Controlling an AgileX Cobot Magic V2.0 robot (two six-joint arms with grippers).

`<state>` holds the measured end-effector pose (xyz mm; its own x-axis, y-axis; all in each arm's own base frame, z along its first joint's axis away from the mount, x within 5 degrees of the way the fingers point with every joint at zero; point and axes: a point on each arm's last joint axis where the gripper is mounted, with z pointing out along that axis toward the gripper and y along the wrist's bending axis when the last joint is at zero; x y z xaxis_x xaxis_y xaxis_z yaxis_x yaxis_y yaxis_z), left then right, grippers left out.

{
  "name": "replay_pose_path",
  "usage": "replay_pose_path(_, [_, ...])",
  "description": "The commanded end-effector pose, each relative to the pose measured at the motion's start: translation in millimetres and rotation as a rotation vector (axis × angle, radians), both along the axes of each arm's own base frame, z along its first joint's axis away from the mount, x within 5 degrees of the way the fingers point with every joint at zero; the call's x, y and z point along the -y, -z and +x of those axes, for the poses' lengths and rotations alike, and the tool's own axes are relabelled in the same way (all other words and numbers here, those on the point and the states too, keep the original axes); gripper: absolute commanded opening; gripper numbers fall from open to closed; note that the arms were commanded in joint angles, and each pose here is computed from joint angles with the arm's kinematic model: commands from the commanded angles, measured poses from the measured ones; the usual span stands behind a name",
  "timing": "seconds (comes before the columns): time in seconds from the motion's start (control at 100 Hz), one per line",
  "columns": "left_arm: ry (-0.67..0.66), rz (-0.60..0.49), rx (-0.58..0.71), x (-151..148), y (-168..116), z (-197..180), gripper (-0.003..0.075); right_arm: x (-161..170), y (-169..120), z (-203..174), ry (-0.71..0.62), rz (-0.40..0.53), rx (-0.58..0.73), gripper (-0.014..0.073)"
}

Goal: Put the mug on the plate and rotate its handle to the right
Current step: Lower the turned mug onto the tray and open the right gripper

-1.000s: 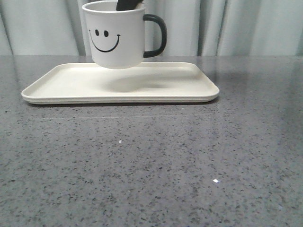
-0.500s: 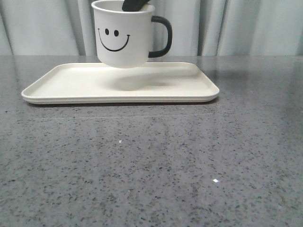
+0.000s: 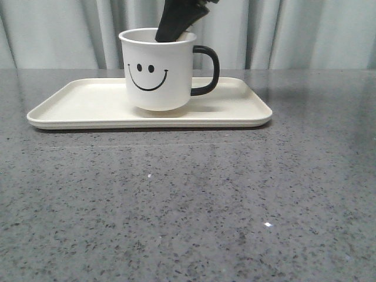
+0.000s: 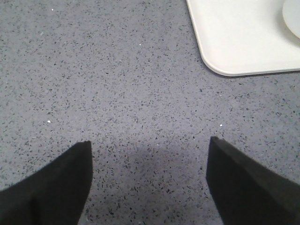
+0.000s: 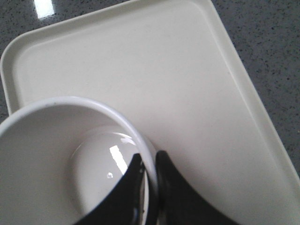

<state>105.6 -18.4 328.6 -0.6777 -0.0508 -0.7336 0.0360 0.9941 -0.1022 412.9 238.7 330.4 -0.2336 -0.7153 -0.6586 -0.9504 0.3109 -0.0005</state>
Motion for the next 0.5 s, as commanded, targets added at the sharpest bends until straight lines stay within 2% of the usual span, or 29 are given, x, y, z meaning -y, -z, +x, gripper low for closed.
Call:
replay_pose_path(0.0, [-0.003, -0.019, 0.088, 0, -13, 3, 0.0502, 6, -30, -20, -0.074, 0.028, 0.006, -0.0062])
replay_pose_path(0.49, [-0.003, -0.019, 0.088, 0, -13, 3, 0.0502, 5, -18, -17, -0.097, 0.010, -0.011, -0.0062])
